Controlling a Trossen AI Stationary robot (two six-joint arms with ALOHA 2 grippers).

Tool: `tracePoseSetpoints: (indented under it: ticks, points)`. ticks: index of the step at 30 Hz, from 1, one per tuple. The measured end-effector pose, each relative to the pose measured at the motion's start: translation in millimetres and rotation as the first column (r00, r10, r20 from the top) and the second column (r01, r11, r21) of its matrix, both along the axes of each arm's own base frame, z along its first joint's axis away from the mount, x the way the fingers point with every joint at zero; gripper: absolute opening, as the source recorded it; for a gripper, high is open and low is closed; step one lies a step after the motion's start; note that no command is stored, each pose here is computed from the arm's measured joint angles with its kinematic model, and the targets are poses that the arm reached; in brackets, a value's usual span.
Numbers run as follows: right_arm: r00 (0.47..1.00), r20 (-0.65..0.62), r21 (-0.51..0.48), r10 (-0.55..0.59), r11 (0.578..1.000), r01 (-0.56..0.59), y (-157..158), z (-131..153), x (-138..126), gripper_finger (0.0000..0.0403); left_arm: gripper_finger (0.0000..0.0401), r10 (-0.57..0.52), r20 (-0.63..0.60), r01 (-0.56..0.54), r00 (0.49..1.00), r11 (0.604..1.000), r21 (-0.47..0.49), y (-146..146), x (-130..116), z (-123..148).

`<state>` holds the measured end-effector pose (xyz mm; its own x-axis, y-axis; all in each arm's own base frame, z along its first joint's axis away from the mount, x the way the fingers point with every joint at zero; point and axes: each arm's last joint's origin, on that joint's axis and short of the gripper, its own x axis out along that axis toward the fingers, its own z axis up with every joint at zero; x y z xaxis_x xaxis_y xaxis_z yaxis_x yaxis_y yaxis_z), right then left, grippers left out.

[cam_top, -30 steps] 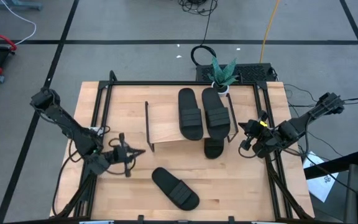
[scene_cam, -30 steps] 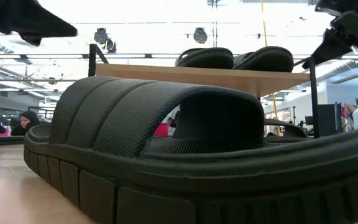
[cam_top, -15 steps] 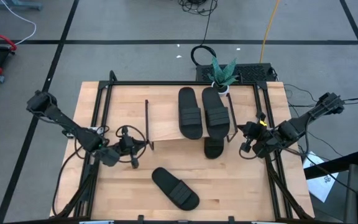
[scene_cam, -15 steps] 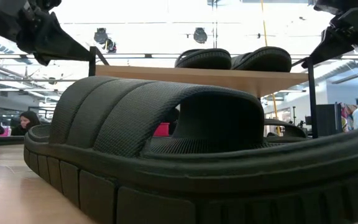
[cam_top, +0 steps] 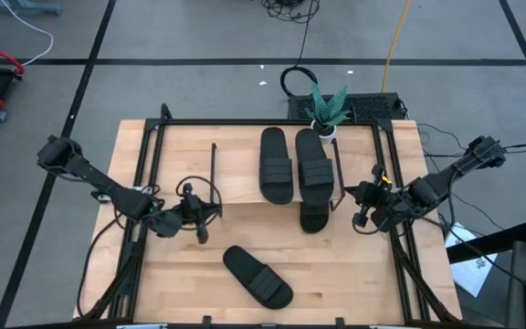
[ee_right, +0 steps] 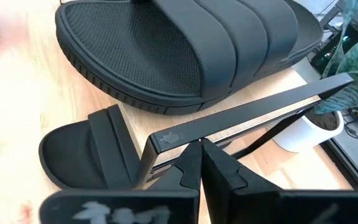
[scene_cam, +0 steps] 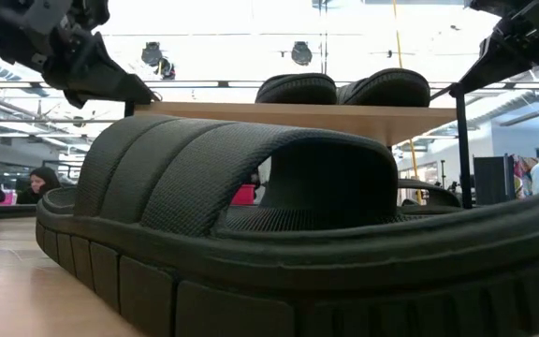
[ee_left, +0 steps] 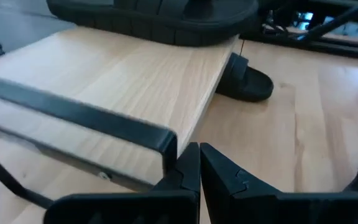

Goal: Pick and place slides into the shelf
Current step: Adjust the shelf

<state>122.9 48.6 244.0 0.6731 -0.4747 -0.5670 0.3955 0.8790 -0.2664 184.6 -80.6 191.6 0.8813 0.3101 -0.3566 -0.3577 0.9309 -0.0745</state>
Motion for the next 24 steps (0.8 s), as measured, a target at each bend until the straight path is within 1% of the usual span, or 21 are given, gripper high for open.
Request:
tracePoseSetpoints:
  ticks: [2, 5, 7, 9, 10, 11, 13, 15, 16, 19, 21, 24]
  points:
    - [1.0, 0.001, 0.002, -0.002, 1.0, 0.002, -0.1, 0.0, -0.1, 0.0, 0.0005, -0.039, 0.012, 0.039, 0.999, 0.999, 0.029, -3.1, 0.4, 2.7]
    - [1.0, 0.0, 0.001, -0.004, 1.0, 0.004, -0.2, -0.1, -0.3, 0.0, 0.0005, -0.132, 0.047, 0.128, 0.99, 0.988, 0.091, -10.5, 1.8, 11.8]
    - [1.0, 0.0, 0.0, -0.006, 1.0, 0.006, -0.3, -0.2, -0.4, 0.0, 0.0005, -0.185, 0.068, 0.174, 0.98, 0.975, 0.138, -18.1, 4.1, 25.8]
    - [1.0, 0.0, -0.001, -0.006, 1.0, 0.006, -0.4, -0.2, -0.5, 0.0, 0.0005, -0.208, 0.081, 0.189, 0.975, 0.961, 0.2, -26.6, 5.0, 42.5]
    - [1.0, 0.0, 0.0, -0.007, 1.0, 0.007, -0.4, -0.2, -0.5, 0.0, 0.0005, -0.195, 0.074, 0.172, 0.978, 0.955, 0.243, -29.9, 4.6, 50.0]
    - [1.0, 0.002, 0.001, -0.009, 1.0, 0.009, -0.4, -0.1, -0.5, 0.0, 0.0005, -0.16, 0.066, 0.135, 0.985, 0.949, 0.284, -32.2, 3.8, 57.0]
    - [1.0, 0.004, 0.003, -0.011, 1.0, 0.011, -0.4, 0.0, -0.5, 0.0, 0.0005, -0.021, 0.05, 0.002, 0.999, 0.933, 0.361, -32.7, 1.0, 68.8]
    - [1.0, 0.005, 0.003, -0.012, 1.0, 0.012, -0.4, 0.0, -0.5, 0.0, 0.0005, 0.12, 0.051, -0.13, 0.991, 0.909, 0.396, -29.2, -4.4, 76.8]
    - [1.0, 0.005, 0.003, -0.012, 1.0, 0.012, -0.4, 0.0, -0.5, 0.0, 0.0005, 0.164, 0.052, -0.171, 0.985, 0.905, 0.39, -26.5, -7.7, 78.9]
    - [1.0, 0.004, 0.003, -0.012, 1.0, 0.012, -0.4, 0.0, -0.5, 0.0, 0.0005, 0.22, 0.04, -0.221, 0.975, 0.922, 0.318, -17.6, -18.5, 78.0]
    - [1.0, 0.004, 0.002, -0.011, 1.0, 0.011, -0.4, -0.1, -0.5, 0.0, 0.0005, 0.252, 0.026, -0.249, 0.967, 0.929, 0.274, -11.9, -25.7, 71.8]
    - [1.0, 0.004, 0.002, -0.011, 1.0, 0.011, -0.5, -0.1, -0.5, 0.0, 0.0005, 0.281, -0.023, -0.273, 0.959, 0.945, 0.179, -4.0, -32.0, 59.0]
